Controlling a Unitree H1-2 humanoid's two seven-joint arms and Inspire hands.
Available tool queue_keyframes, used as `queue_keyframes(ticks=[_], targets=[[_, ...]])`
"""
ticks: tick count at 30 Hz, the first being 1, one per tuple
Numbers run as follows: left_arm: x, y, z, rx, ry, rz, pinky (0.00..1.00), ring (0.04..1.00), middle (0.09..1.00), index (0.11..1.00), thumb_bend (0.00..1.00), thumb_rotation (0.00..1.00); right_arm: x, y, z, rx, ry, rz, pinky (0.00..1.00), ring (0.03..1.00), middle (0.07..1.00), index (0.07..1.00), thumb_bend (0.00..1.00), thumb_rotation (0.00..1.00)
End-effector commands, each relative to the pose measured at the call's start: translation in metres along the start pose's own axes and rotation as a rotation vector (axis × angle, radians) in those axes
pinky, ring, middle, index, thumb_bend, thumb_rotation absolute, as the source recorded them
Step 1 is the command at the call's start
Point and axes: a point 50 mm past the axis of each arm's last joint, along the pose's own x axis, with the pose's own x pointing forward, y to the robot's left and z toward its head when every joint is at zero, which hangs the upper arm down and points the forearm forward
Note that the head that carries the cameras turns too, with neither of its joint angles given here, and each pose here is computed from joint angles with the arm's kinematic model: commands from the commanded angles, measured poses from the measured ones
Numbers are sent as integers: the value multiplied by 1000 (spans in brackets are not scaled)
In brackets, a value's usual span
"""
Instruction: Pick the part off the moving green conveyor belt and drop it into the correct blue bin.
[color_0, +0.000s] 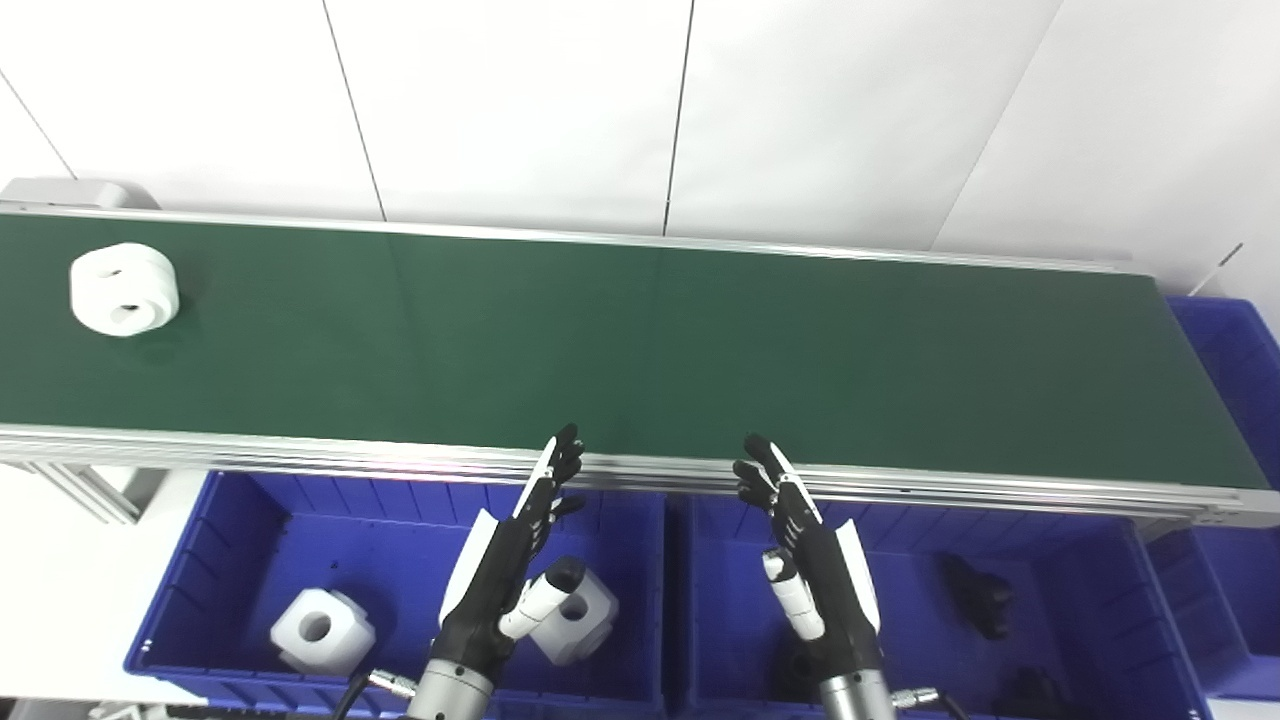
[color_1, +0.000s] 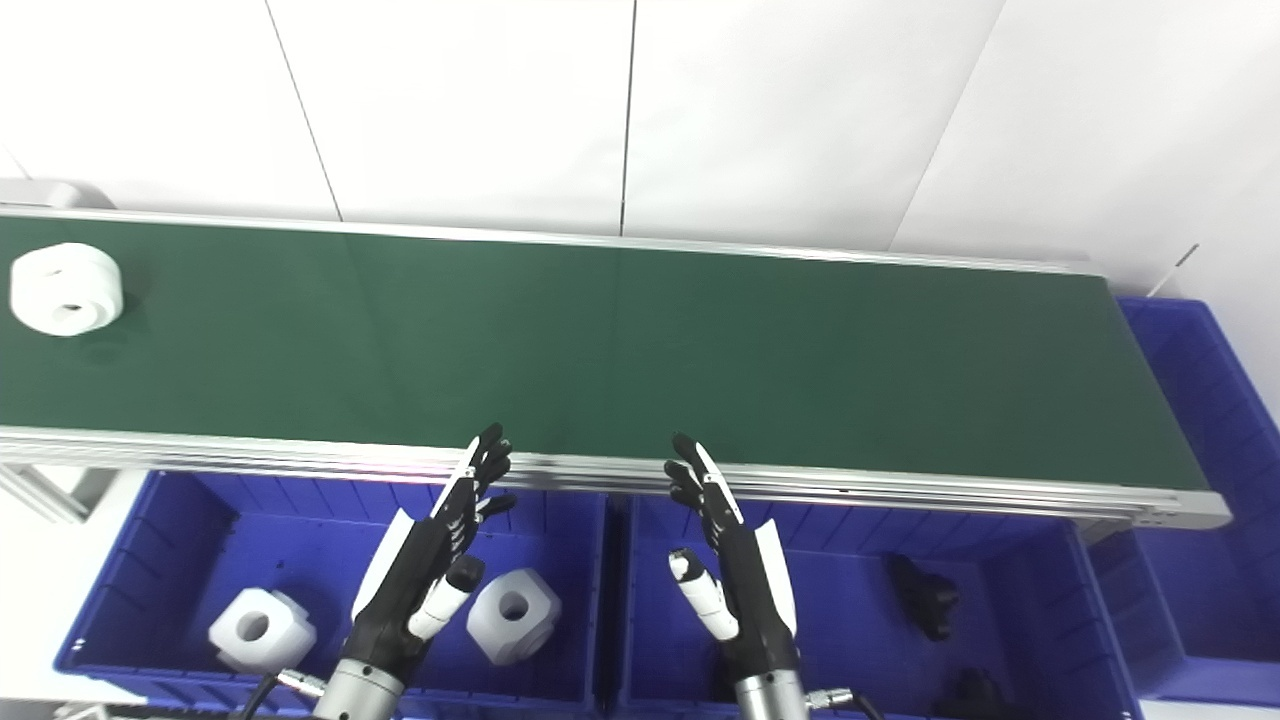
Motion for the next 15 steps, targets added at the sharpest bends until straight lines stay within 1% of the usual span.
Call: queue_keyframes(ticks=[1, 8, 12, 15], targets=[[2, 1, 9, -4, -43, 8, 876, 973, 983, 1000, 877, 1000, 6, 3, 13, 8, -98, -15, 845, 889, 941, 929, 803, 1000], [3, 1, 9, -5, -44, 9, 884, 973, 983, 1000, 873, 1000, 5, 3, 12, 26, -93, -16, 857, 889, 941, 935, 805, 1000], [4, 1, 10, -2, -47, 13, 888, 973, 983, 1000, 871, 1000, 2, 5, 14, 124, -51, -59, 852, 871, 922, 931, 815, 1000], [5, 3, 10, 4, -58, 32, 892, 977, 990, 1000, 854, 1000, -1, 5, 15, 150, -33, -88, 857, 870, 928, 950, 829, 1000]])
